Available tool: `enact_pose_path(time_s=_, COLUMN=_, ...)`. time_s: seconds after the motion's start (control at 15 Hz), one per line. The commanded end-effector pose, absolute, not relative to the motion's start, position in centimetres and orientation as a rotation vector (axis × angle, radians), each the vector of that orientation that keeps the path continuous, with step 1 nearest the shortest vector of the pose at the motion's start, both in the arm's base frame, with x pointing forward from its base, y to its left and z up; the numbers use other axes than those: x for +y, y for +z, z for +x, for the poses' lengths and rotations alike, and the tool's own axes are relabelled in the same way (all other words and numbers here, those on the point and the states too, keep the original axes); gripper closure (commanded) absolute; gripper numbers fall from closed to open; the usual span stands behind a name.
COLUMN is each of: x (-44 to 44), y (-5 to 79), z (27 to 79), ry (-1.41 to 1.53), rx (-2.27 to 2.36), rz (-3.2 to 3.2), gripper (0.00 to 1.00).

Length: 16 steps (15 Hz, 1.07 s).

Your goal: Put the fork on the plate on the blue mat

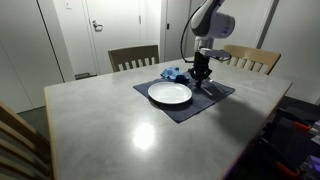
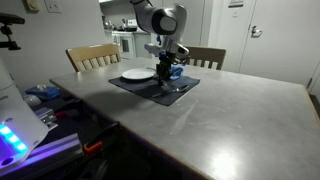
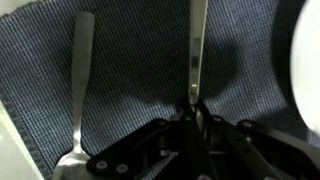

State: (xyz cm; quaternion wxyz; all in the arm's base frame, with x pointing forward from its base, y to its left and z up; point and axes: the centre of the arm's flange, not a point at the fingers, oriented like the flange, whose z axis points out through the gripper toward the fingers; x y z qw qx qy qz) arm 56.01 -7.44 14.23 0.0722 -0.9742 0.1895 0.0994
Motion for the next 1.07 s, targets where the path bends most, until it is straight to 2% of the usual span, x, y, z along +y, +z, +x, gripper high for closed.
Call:
enact_pose_path(time_s=0.0, x=-9.4, y=13.2, z=56.4, ry=0.285, rx=0.636, rz=-2.905, gripper=0.98)
enact_pose_path(time_s=0.2, x=-10.3, y=13.4, z=56.4, ry=0.281, rx=0.654, rz=-2.907, gripper=0.98)
enact_pose_path(time_s=0.27, x=-10.4, y=13.6, z=56.3, ry=0.279, rx=0.662, rz=-2.909, gripper=0.86)
enact_pose_path(time_s=0.33, x=-10.6, y=13.9, z=56.1, ry=0.275, rx=0.671, rz=-2.914, gripper=0.66)
enact_pose_path(time_s=0.87, x=-11.3, y=16.9, z=54.1, ry=0.254, rx=0.65, rz=-2.955, gripper=0.1)
enact_pose_path(time_s=1.0, x=-11.1, y=18.0, z=53.1, ry=0.263, rx=0.528, rz=-2.976, gripper=0.01)
